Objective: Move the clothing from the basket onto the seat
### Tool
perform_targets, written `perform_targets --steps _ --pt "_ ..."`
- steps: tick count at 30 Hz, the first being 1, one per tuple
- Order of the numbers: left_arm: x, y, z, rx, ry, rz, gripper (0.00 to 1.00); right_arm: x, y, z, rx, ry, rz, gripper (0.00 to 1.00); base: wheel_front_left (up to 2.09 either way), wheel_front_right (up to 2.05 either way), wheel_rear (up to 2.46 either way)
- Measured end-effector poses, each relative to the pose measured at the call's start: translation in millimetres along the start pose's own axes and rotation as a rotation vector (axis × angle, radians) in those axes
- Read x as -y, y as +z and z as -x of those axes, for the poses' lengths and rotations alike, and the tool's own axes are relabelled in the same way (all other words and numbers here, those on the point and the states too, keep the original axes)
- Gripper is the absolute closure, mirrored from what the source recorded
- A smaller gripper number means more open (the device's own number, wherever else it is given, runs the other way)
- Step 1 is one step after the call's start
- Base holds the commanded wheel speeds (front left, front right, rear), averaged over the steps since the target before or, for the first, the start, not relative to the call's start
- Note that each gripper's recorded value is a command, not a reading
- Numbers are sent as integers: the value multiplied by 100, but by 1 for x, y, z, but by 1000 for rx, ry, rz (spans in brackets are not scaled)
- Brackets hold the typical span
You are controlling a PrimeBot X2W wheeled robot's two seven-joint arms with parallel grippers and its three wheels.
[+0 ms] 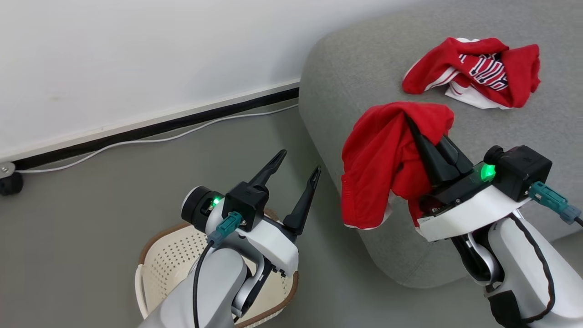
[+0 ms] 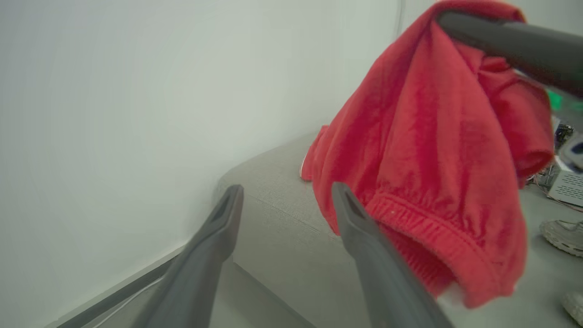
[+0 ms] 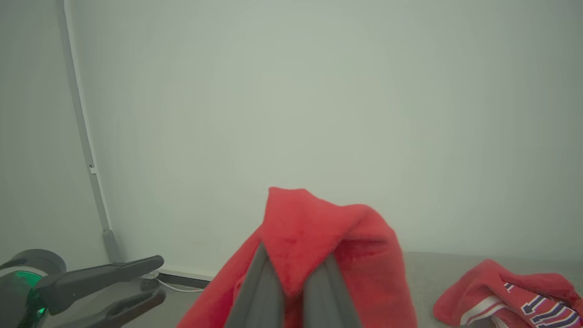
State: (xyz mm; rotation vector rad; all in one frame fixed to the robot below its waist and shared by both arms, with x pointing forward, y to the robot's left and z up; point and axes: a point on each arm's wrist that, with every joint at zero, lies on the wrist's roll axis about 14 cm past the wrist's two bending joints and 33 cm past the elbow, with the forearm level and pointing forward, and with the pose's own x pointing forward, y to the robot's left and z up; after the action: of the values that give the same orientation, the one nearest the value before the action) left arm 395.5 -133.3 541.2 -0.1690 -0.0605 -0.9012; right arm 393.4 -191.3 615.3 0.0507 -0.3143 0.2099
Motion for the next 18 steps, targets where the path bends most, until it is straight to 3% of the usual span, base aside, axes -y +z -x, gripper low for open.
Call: perform_targets --steps 18 --pt "53 -23 -17 -34 -162 57 0 66 33 51 42 -214 77 100 0 0 0"
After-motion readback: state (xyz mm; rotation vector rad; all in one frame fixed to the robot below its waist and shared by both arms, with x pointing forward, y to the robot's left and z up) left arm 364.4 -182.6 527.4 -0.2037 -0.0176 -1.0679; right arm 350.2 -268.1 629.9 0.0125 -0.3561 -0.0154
